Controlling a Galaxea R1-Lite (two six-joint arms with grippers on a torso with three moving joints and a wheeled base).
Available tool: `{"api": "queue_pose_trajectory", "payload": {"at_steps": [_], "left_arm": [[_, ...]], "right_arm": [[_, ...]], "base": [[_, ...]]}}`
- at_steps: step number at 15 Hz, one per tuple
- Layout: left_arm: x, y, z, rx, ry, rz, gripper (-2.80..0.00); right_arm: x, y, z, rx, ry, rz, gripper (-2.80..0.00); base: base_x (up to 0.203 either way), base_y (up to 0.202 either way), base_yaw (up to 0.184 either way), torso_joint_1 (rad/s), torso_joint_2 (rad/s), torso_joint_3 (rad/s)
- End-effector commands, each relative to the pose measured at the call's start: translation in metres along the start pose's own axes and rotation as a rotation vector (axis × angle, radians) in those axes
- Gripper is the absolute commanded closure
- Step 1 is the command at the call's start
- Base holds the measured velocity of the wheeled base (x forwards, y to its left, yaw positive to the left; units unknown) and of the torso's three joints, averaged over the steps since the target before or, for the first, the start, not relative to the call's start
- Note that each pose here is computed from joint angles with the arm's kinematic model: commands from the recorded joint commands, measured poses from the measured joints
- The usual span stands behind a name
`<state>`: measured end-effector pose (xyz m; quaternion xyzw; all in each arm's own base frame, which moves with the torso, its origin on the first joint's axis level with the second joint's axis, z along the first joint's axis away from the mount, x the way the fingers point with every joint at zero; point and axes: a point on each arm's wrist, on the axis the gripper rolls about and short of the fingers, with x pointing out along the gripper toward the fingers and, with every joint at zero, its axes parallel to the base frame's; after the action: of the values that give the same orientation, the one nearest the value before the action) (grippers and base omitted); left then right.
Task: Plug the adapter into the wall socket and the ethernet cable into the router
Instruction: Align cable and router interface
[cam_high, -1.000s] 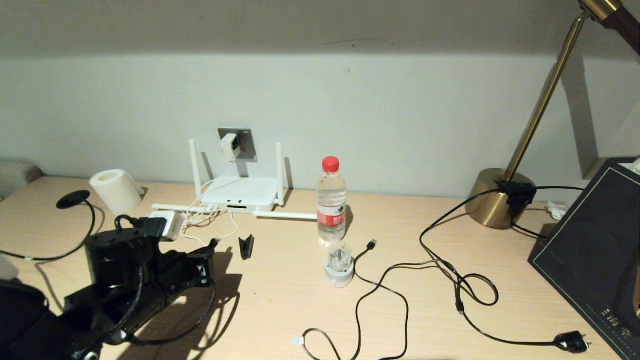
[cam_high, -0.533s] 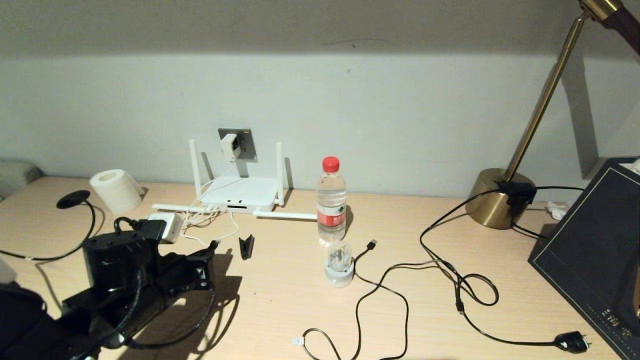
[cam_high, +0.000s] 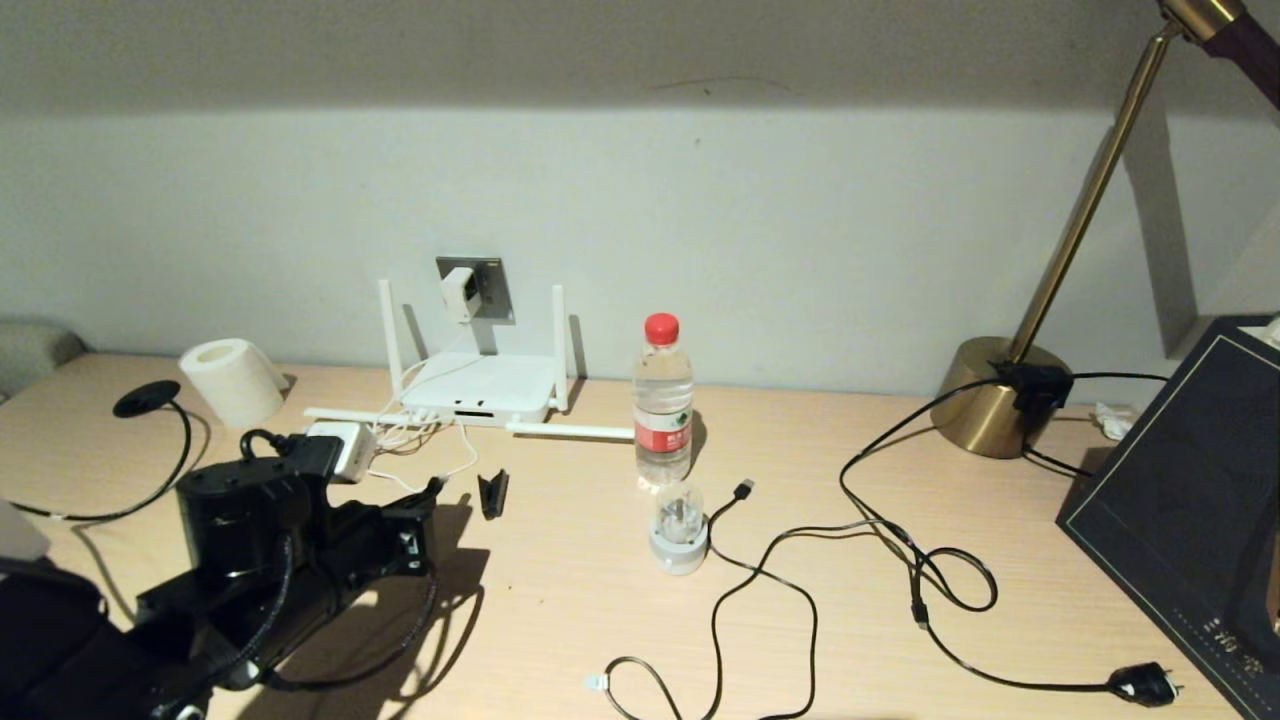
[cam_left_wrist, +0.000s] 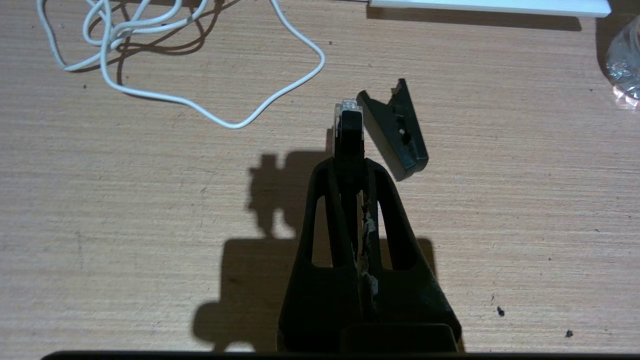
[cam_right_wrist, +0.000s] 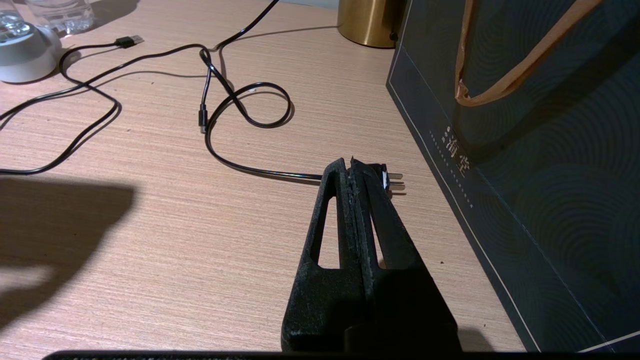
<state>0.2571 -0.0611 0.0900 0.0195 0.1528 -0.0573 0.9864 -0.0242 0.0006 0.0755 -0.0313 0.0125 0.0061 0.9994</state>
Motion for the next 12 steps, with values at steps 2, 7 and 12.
{"api": "queue_pose_trajectory", "payload": {"at_steps": [2,7,12], "left_arm": [[0.007,-0.001,0.001,0.000,-0.025,0.003,0.00],[0.010,0.000,-0.006,-0.004,-0.022,0.006,0.00],[0.019,0.000,0.002,-0.006,-0.068,-0.080,0.00]], "right_arm": [[0.000,0.000,0.000,0.000,0.001,0.001,0.00],[0.000,0.000,0.000,0.000,0.001,0.001,0.00],[0.000,0.000,0.000,0.000,0.001,0.001,0.00]], "base": [[0.000,0.000,0.000,0.000,0.00,0.000],[0.000,0.000,0.000,0.000,0.00,0.000],[0.000,0.000,0.000,0.000,0.00,0.000]]}}
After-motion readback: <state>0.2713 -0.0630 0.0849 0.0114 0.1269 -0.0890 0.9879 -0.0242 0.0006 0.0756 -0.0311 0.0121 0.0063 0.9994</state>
